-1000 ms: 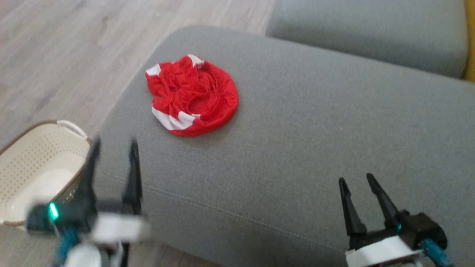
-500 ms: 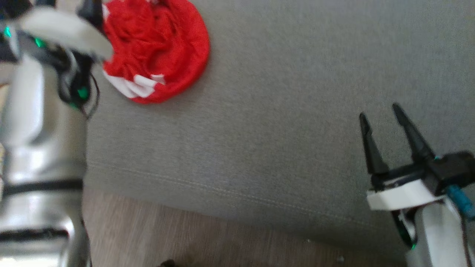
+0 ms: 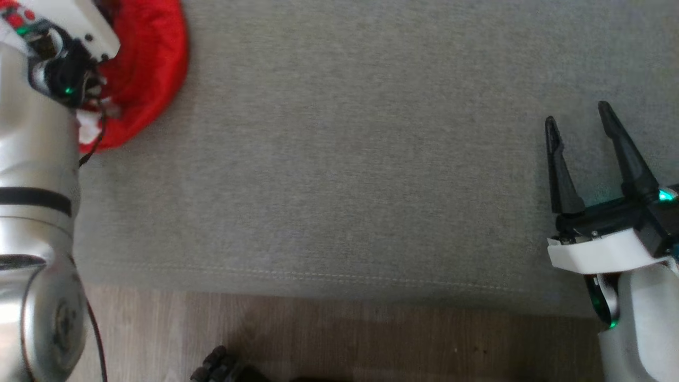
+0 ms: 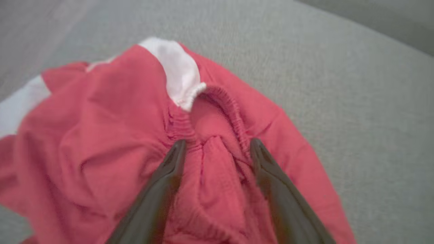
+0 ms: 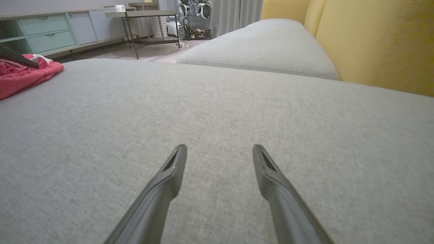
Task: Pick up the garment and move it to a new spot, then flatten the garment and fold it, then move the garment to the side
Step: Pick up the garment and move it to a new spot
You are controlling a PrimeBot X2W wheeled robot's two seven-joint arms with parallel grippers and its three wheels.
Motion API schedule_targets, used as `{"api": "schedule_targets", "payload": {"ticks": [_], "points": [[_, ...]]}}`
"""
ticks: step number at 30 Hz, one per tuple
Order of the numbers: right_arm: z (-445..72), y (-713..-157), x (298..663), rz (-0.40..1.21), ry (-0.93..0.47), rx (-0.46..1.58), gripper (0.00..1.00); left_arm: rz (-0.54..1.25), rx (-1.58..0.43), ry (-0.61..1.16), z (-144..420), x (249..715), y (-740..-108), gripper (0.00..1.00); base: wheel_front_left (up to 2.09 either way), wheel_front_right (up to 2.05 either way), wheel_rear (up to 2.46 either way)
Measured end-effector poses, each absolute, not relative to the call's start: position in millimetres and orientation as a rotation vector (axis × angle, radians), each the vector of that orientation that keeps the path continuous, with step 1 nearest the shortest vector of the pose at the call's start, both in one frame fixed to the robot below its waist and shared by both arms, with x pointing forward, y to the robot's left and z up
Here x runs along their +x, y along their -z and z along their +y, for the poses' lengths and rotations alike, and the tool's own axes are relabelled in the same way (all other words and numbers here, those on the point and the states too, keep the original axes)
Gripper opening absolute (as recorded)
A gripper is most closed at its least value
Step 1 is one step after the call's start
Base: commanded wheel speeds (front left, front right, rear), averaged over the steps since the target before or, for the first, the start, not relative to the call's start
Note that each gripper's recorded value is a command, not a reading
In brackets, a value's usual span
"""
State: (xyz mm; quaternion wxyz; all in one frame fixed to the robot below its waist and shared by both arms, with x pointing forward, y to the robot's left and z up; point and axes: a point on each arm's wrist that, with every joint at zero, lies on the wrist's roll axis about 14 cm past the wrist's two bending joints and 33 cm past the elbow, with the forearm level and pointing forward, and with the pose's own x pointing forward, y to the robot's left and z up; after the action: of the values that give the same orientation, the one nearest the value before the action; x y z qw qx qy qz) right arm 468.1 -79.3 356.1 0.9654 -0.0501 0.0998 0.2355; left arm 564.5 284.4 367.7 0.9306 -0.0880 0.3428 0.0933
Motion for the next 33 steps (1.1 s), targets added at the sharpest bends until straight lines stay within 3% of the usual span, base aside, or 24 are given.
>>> {"api": "schedule_targets", "payload": {"ticks": [6, 7, 13, 20, 26, 33], "points": [[-91.1, -352.6, 472.8, 0.206, -0.437, -0.101, 1.00, 0.795, -0.192, -0.206, 286.8, 570.8, -342.6, 1.00, 0.00, 0.00, 0.00], [-91.8, -354.1, 475.1, 0.199, -0.432, -0.100, 1.00, 0.796, -0.208, -0.201, 285.1, 572.5, -340.6, 0.00, 0.00, 0.00, 0.00], [-91.7, -363.4, 479.8, 0.175, -0.413, -0.087, 1.00, 0.675, -0.178, -0.189, 286.9, 579.0, -347.5, 0.00, 0.00, 0.00, 0.00], [-85.8, -396.0, 478.6, 0.112, -0.394, -0.057, 1.00, 0.357, 0.090, -0.032, 270.1, 599.0, -415.7, 0.00, 0.00, 0.00, 0.00], [-96.4, -443.2, 471.8, 0.017, -0.339, -0.038, 1.00, 0.106, 0.325, 0.254, 199.2, 603.6, -492.2, 0.00, 0.00, 0.00, 0.00], [-135.9, -497.0, 449.5, -0.095, -0.217, -0.046, 1.00, -0.069, 0.514, 0.680, 84.1, 551.0, -519.8, 0.00, 0.00, 0.00, 0.00]]}}
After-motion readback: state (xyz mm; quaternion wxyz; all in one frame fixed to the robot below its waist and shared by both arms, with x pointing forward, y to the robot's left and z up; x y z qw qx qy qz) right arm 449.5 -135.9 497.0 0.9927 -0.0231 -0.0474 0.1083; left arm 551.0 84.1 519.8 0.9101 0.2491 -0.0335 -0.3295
